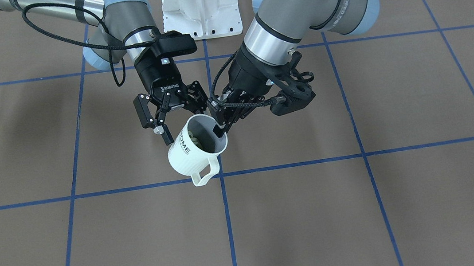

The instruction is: Left arm hands cup to right arm to dump lemon

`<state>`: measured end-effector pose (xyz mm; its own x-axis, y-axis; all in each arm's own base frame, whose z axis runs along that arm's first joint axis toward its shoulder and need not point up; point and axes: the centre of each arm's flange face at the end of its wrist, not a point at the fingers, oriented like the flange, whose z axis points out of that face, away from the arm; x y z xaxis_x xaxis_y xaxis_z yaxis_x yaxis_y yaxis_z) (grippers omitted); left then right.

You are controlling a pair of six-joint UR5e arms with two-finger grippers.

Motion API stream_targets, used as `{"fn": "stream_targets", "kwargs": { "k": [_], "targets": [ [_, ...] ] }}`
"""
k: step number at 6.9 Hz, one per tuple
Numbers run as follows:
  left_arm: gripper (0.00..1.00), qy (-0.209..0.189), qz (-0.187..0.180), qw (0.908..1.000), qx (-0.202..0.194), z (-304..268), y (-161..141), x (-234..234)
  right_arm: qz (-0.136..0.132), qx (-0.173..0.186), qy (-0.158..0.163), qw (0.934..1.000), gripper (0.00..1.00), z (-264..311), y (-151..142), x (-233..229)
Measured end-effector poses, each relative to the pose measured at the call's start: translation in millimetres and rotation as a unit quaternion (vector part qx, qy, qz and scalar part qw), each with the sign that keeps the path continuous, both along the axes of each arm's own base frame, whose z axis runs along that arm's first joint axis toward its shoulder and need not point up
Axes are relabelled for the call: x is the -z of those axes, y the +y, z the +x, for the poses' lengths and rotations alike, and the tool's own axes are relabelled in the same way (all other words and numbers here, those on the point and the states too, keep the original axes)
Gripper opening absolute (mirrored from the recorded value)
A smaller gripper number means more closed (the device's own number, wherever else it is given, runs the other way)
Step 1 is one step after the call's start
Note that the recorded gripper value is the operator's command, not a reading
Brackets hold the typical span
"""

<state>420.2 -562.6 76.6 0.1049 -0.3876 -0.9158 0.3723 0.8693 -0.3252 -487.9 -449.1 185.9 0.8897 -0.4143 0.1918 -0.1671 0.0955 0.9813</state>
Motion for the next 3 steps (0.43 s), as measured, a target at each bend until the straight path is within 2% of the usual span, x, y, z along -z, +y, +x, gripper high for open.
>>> {"fn": "stream_targets", "kwargs": {
  "k": [3],
  "targets": [
    [0.0,0.0,0.0,1.0,-0.001,-0.2,0.7,-0.6,0.0,-0.014,0.0,0.9999,0.96,2.5,-2.0,-0.3]
  ]
}}
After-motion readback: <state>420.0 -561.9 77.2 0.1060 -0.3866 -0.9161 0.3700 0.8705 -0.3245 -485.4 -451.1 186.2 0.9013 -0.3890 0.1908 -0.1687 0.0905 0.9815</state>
